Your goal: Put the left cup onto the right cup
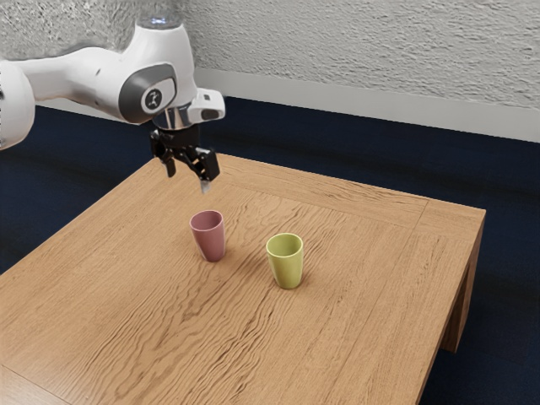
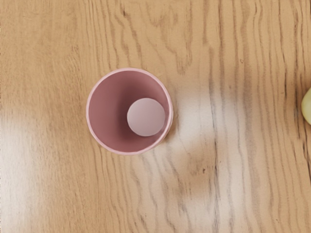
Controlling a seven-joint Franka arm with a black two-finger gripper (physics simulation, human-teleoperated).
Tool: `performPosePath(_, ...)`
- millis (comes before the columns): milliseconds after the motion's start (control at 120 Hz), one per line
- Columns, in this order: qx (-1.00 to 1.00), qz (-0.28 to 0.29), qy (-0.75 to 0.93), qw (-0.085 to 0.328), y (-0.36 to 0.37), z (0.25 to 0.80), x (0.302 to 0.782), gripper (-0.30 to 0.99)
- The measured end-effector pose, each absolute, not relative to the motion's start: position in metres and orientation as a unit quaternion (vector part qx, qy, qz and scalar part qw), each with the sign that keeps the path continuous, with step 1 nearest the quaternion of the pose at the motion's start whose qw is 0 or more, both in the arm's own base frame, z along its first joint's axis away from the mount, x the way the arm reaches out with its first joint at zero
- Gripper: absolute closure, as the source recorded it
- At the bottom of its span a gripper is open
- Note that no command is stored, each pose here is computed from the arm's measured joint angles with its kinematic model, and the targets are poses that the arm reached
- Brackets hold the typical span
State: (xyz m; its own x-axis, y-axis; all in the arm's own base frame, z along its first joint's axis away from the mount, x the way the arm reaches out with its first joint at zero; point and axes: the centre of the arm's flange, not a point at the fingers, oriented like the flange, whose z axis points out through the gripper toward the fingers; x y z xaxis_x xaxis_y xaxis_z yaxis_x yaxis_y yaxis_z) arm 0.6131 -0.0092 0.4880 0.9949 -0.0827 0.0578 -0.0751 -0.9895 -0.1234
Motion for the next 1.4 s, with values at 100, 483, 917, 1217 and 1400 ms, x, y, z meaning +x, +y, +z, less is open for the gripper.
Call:
performPosePath(100, -0.997, -0.034, 0.037, 0.06, -0.004, 0.484, 0.616, 0.0)
performPosePath(483, -0.997, -0.029, 0.038, 0.059, -0.002, 0.459, 0.618, 0.0)
performPosePath(917, -0.997, -0.031, 0.032, 0.057, 0.01, 0.432, 0.627, 0.0)
performPosePath(1217, -0.997, -0.034, 0.034, 0.056, 0.009, 0.423, 0.628, 0.0)
performPosePath(1400, -0.997, -0.038, 0.037, 0.055, 0.003, 0.426, 0.628, 0.0)
